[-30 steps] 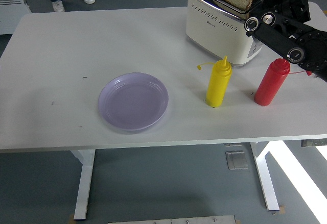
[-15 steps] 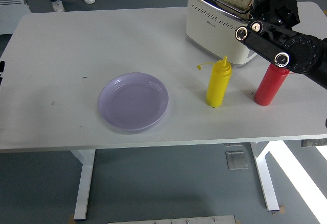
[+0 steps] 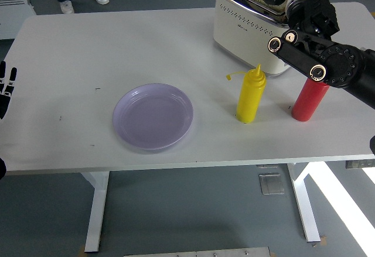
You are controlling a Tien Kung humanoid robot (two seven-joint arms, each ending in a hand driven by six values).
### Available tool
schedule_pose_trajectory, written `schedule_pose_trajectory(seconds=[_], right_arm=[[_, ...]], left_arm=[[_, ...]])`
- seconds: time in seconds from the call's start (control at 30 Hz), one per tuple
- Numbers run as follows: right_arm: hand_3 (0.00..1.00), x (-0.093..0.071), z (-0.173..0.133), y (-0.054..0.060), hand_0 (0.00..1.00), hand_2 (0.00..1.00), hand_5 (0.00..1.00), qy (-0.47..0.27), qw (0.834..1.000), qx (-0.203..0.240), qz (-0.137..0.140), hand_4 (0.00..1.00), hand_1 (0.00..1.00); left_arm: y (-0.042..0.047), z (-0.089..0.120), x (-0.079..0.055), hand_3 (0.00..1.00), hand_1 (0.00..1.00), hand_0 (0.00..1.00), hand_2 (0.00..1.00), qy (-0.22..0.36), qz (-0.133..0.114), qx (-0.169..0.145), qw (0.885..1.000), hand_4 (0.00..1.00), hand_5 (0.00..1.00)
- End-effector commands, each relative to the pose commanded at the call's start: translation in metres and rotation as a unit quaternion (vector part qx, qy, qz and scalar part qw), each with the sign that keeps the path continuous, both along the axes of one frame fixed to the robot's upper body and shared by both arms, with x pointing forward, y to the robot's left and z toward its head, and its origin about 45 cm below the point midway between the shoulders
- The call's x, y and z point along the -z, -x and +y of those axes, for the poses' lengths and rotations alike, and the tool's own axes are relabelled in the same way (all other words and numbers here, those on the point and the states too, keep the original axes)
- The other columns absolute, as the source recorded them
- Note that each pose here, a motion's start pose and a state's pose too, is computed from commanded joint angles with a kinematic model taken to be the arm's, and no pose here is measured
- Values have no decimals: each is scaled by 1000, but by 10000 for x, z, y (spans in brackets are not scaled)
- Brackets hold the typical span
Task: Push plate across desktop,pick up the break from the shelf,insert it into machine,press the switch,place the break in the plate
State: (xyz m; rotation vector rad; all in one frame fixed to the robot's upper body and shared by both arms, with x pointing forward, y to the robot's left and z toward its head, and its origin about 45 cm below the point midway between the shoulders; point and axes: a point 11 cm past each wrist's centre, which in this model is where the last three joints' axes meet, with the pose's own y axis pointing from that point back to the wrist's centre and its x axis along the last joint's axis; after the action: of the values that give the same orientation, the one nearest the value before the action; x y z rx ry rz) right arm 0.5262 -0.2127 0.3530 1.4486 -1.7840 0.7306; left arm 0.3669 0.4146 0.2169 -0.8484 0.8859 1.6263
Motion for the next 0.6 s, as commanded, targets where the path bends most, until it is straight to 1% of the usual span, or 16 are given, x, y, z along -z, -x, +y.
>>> schedule_pose_trajectory(seconds=[0.03, 0.07, 0.23, 0.27, 0.6], right_arm=[[649, 13, 2, -2, 635, 678, 2, 1, 1000, -3, 3, 494, 664], [730, 22, 5, -3, 682, 751, 28, 2, 1000, -5, 5, 564, 727], [730, 49, 25, -6, 682, 751, 28, 5, 1000, -14, 11, 564, 727], [762, 49, 29, -7, 711, 786, 60, 5, 1000, -15, 10, 601, 756], [766, 47, 57, -21, 717, 790, 75, -2, 1000, -26, 9, 620, 760]], left_arm=[[-3, -13, 3, 656, 692, 756, 647, 1, 0, 2, 1000, 696, 823], [-5, -21, 4, 656, 692, 756, 647, 2, 0, 3, 1000, 697, 824], [-12, -52, 7, 656, 692, 756, 647, 5, 1, 7, 1000, 697, 824], [-14, -55, 7, 656, 692, 756, 647, 5, 1, 7, 1000, 697, 825], [-35, -87, -1, 656, 692, 756, 647, 6, 0, 12, 1000, 697, 825]])
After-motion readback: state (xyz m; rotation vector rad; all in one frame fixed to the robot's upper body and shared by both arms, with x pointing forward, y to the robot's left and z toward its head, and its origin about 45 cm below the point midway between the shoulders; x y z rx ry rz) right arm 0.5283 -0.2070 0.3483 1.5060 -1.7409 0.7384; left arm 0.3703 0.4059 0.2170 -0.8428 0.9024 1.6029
